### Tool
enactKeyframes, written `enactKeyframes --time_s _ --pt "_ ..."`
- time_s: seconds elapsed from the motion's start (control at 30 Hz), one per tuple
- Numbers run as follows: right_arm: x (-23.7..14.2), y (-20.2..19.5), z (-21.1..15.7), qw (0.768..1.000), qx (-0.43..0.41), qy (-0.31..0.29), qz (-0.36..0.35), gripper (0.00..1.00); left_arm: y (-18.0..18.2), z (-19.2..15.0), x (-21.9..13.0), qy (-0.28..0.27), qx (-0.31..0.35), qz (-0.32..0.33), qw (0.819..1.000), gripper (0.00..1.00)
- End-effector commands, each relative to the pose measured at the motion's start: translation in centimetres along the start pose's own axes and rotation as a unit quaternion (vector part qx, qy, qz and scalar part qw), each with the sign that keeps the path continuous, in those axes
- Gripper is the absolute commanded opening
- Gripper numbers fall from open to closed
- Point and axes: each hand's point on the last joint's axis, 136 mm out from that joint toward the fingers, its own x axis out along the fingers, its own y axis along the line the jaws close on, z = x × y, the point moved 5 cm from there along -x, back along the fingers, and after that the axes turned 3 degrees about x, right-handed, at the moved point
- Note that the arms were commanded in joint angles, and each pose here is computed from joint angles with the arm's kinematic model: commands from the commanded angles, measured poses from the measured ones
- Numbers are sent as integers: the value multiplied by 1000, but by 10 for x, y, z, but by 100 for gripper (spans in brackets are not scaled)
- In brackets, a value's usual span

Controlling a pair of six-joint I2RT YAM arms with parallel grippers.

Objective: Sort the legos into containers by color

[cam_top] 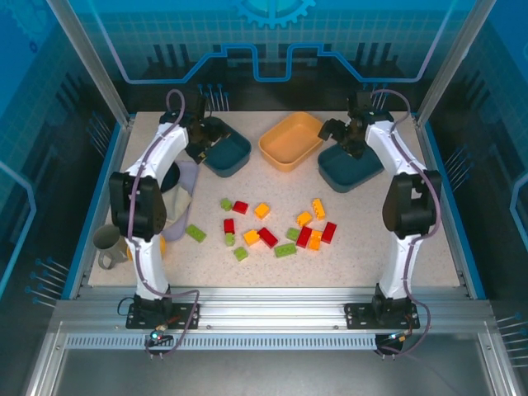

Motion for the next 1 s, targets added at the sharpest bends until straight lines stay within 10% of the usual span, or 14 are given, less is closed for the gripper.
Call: enactKeyframes --time_s 0.0,0.37,0.97 --pt "21 11 -4 999 15 50 9 94 -18 5 1 20 2 -24 1000 94" --pt "71 8 -2 995 36 81 -40 79 -26 18 51 38 1 -20 999 89" --pt "73 8 -22 984 -99 91 -113 21 -44 42 109 17 60 -51 997 78"
